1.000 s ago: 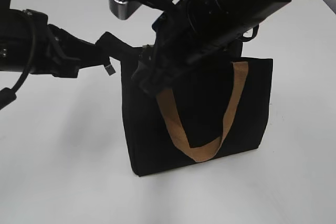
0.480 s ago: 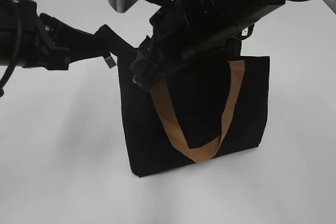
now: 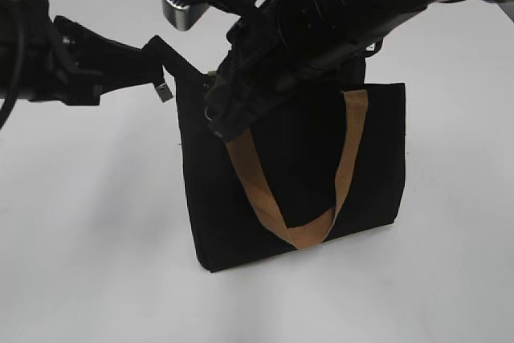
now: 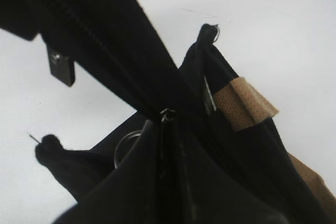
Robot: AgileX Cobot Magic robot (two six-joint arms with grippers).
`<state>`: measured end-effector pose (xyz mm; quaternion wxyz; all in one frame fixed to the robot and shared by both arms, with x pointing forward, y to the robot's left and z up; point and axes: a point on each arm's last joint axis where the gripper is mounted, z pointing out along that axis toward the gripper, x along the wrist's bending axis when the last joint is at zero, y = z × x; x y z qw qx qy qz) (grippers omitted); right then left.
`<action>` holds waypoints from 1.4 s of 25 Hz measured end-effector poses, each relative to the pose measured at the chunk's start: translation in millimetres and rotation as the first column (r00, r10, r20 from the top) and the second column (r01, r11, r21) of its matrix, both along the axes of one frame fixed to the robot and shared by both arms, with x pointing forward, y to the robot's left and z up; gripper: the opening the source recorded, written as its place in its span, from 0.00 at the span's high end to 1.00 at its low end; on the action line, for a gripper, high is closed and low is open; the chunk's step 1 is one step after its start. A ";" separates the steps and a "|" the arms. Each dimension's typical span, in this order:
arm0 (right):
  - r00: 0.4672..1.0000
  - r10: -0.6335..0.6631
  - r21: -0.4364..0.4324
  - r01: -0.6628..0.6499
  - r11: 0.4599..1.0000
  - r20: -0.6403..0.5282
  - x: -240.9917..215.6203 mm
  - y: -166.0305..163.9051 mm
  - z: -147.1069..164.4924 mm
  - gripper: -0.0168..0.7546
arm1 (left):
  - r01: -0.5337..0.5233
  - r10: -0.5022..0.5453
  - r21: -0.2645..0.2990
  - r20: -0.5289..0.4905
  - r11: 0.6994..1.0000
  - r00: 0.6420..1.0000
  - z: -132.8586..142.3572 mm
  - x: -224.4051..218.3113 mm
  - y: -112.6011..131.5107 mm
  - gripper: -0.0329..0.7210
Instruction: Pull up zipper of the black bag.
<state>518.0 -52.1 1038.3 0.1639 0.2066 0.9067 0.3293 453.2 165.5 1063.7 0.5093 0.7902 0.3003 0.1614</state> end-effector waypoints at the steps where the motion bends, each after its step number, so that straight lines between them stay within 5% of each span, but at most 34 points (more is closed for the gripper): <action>1: 1.000 0.005 -0.011 -0.005 1.000 0.002 -0.1 -0.5 -0.5 0.94 | -0.008 0.008 0.002 0.003 1.000 1.000 0.0 0.6 0.5 0.95; 21: 0.999 -0.036 -0.085 0.033 0.996 -0.034 0.9 -25.9 9.8 0.98 | -0.131 0.130 0.022 0.040 0.991 0.991 0.2 8.8 7.3 0.95; 35: 0.908 -0.380 -0.131 0.362 0.923 -0.174 32.8 -128.4 20.8 0.98 | -0.210 0.210 -0.019 -0.011 0.978 0.978 0.2 14.3 17.2 0.95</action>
